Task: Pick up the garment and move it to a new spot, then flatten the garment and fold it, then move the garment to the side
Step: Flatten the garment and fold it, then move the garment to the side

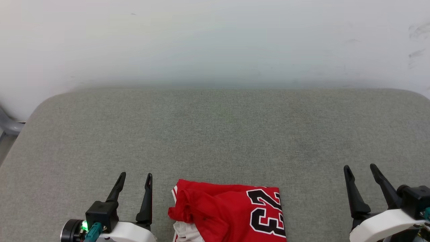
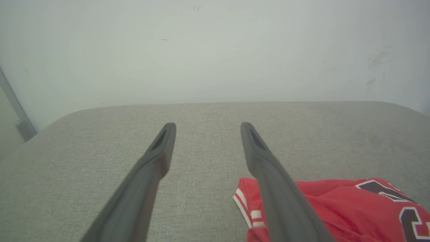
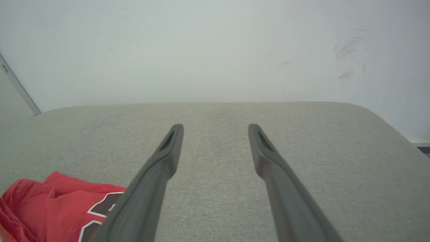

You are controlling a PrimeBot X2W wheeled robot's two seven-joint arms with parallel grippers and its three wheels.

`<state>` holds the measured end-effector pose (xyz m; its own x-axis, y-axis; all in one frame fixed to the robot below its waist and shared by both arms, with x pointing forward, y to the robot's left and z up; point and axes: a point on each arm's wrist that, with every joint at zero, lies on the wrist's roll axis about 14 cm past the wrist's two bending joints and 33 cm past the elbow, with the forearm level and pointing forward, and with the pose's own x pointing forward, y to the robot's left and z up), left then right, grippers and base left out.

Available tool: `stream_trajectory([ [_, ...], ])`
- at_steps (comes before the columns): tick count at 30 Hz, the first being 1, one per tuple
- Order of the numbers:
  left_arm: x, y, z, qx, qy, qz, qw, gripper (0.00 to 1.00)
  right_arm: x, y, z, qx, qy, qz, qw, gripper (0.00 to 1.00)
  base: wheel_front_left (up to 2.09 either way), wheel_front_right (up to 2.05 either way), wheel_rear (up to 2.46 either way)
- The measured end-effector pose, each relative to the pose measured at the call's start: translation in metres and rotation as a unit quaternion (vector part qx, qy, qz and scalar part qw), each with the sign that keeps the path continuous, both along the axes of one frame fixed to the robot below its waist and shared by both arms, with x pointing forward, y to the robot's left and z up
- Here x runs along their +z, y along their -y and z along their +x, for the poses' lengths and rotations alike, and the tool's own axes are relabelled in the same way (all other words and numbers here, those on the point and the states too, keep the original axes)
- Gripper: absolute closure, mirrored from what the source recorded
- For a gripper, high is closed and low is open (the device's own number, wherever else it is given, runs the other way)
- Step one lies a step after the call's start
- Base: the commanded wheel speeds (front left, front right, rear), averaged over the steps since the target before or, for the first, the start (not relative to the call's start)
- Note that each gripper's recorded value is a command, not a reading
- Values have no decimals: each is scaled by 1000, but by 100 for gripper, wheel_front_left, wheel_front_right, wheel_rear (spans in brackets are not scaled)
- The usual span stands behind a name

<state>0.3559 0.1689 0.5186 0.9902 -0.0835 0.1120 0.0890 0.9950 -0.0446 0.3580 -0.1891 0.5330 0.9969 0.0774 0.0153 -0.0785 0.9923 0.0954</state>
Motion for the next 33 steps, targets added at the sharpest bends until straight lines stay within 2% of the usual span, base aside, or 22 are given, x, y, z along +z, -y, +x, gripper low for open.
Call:
stream_trajectory([
  [15, -7, -3, -6, 6, -10, 0, 1000, 0, 8, -1, -12, -7, 3, 2, 1000, 0, 0, 0, 0],
  [18, -8, -3, -5, 7, -12, -2, 1000, 0, 0, 5, -10, -14, -19, 7, 1000, 0, 0, 0, 0],
  [20, -5, -4, -2, 8, -8, -3, 1000, 0, -18, 11, -11, -16, -63, 13, 998, 0, 0, 0, 0],
  [25, 2, -6, 3, 14, 2, -6, 1000, 0, -66, 25, -14, -5, -186, 42, 982, 0, 0, 0, 0],
  [28, 5, -4, 10, 15, 7, -13, 1000, 0, -93, 20, -15, 16, -257, 61, 964, 0, 0, 0, 0],
  [33, 2, -7, 15, 26, 2, -22, 999, 0, -125, -25, -17, 93, -350, 101, 927, 0, 0, 0, 0],
])
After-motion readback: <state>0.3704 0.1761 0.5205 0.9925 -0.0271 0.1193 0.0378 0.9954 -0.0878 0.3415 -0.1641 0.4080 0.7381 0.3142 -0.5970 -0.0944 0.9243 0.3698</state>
